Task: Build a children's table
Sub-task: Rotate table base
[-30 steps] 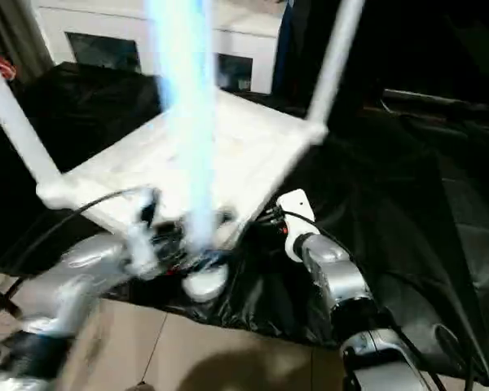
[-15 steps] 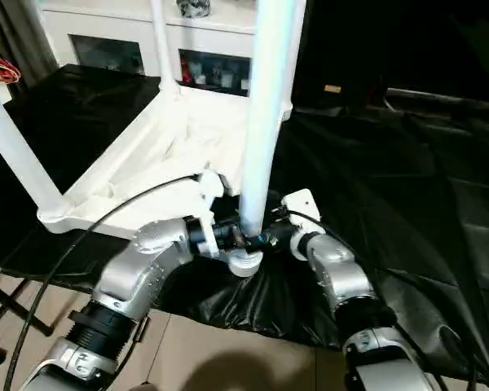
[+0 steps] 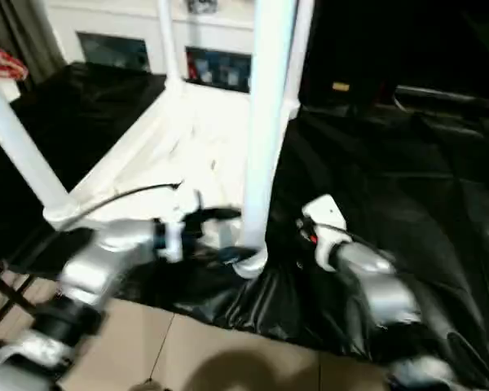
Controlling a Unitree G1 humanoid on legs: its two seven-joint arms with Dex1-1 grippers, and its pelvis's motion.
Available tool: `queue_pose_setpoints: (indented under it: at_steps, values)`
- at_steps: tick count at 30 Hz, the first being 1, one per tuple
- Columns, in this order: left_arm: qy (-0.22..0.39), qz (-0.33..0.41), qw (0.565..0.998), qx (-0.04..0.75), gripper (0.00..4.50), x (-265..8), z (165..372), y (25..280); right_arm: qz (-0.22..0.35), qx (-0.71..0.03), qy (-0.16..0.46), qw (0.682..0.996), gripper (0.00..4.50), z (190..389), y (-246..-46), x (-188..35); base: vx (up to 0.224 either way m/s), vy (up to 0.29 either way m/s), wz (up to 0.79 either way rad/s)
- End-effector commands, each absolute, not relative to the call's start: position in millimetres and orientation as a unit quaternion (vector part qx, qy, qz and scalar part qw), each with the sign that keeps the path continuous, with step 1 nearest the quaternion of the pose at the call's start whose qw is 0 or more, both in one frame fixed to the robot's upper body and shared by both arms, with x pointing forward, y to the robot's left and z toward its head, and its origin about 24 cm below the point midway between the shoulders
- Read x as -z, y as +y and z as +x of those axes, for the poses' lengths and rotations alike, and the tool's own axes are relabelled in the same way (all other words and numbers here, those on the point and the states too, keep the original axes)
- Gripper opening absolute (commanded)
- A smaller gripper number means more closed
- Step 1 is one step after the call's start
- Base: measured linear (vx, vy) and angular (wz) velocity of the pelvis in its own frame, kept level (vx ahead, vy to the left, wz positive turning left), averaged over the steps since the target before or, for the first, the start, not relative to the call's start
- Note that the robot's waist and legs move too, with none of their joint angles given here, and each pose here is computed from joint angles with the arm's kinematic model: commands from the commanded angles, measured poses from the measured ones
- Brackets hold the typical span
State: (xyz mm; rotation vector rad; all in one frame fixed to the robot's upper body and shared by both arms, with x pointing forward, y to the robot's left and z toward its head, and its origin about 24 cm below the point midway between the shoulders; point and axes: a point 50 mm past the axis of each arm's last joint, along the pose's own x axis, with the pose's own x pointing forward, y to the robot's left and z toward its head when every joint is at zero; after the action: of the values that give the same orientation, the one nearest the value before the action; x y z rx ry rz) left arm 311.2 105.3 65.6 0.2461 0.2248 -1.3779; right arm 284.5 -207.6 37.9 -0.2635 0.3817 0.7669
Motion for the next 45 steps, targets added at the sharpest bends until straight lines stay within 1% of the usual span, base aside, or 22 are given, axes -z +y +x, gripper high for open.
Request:
queue_pose_setpoints:
  at_steps: [1, 2, 3, 4, 6, 9, 10, 13, 17, 18, 21, 24, 26, 29, 31, 38, 39, 40, 41, 43, 44, 45]
  values:
    - [0.122, 0.161, 0.743, 0.638, 3.56, -64, 317, 113, -0.141, -0.409, 0.185, 0.882, 4.50, 278.5, -212.3, -50, 0.000, 0.000, 0.00]
    - [0.128, 0.166, 0.738, 0.641, 3.56, -63, 318, 114, -0.145, -0.415, 0.187, 0.879, 4.50, 276.4, -214.6, -53, 0.000, 0.000, 0.00]
    - [0.130, 0.169, 0.736, 0.643, 3.42, -63, 319, 114, -0.147, -0.418, 0.188, 0.877, 4.50, 275.4, -215.5, -54, 0.000, 0.000, 0.00]
    - [0.141, 0.173, 0.724, 0.653, 3.31, -63, 322, 114, -0.152, -0.437, 0.195, 0.865, 4.50, 268.9, -219.8, -60, 0.000, 0.000, 0.00]
    - [0.147, 0.178, 0.718, 0.657, 3.20, -63, 325, 115, -0.150, -0.454, 0.201, 0.855, 4.50, 263.6, -221.5, -65, 0.000, 0.000, 0.00]
    - [0.154, 0.205, 0.714, 0.652, 2.88, -61, 330, 114, -0.142, -0.480, 0.214, 0.839, 4.50, 254.6, -222.4, -69, 0.000, 0.000, 0.00]
    - [0.152, 0.209, 0.715, 0.649, 2.88, -61, 334, 112, -0.138, -0.490, 0.220, 0.832, 4.50, 250.4, -222.5, -70, 0.000, 0.000, 0.00]
    - [0.152, 0.211, 0.717, 0.647, 2.69, -62, 338, 110, -0.136, -0.498, 0.225, 0.826, 4.50, 246.5, -221.7, -71, 0.000, 0.000, 0.00]
    - [0.159, 0.225, 0.712, 0.646, 2.36, -61, 342, 109, -0.138, -0.500, 0.229, 0.824, 4.50, 243.8, -221.2, -72, 0.000, 0.000, 0.00]
    - [0.163, 0.225, 0.709, 0.648, 2.21, -60, 342, 109, -0.137, -0.500, 0.230, 0.824, 4.50, 243.1, -221.1, -72, 0.000, 0.000, 0.00]
    - [0.176, 0.233, 0.699, 0.653, 2.09, -58, 342, 109, -0.137, -0.498, 0.235, 0.823, 4.50, 239.8, -221.4, -72, 0.000, 0.000, 0.00]
    - [0.178, 0.238, 0.696, 0.653, 1.78, -57, 343, 108, -0.138, -0.499, 0.238, 0.822, 4.50, 236.5, -221.3, -73, 0.000, 0.000, 0.00]
    - [0.183, 0.241, 0.692, 0.655, 1.72, -56, 343, 108, -0.137, -0.498, 0.239, 0.822, 4.50, 235.5, -221.3, -73, 0.000, 0.000, 0.00]
    - [0.197, 0.245, 0.685, 0.658, 1.36, -54, 343, 109, -0.137, -0.495, 0.240, 0.824, 4.50, 233.9, -222.1, -73, 0.000, 0.000, 0.00]
    - [0.203, 0.248, 0.684, 0.655, 1.33, -53, 344, 110, -0.138, -0.494, 0.241, 0.824, 4.50, 233.2, -222.2, -73, 0.000, 0.000, 0.00]
    - [0.221, 0.216, 0.680, 0.665, 0.75, -56, 344, 110, -0.138, -0.494, 0.241, 0.824, 4.50, 233.7, -221.7, -73, 0.000, 0.000, 0.00]
    - [0.243, 0.184, 0.677, 0.670, 0.67, -57, 344, 112, -0.138, -0.494, 0.241, 0.824, 4.50, 235.1, -221.3, -73, 0.000, 0.000, 0.00]
    - [0.248, 0.178, 0.676, 0.670, 0.61, -57, 344, 113, -0.138, -0.494, 0.241, 0.824, 4.50, 235.5, -221.1, -73, 0.000, 0.000, 0.00]
    - [0.272, 0.175, 0.672, 0.666, 0.61, -55, 343, 117, -0.139, -0.494, 0.240, 0.824, 4.50, 237.0, -220.1, -73, 0.000, 0.000, 0.00]
    - [0.297, 0.182, 0.666, 0.659, 0.41, -51, 342, 124, -0.142, -0.493, 0.237, 0.825, 4.50, 239.4, -218.5, -72, 0.000, 0.000, 0.00]
    - [0.301, 0.178, 0.672, 0.653, 0.41, -51, 342, 125, -0.142, -0.491, 0.234, 0.827, 4.50, 240.7, -217.8, -72, 0.000, 0.000, 0.00]
    - [0.304, 0.170, 0.683, 0.642, 0.30, -50, 343, 127, -0.141, -0.487, 0.230, 0.830, 4.50, 242.8, -216.8, -72, 0.000, 0.000, 0.00]
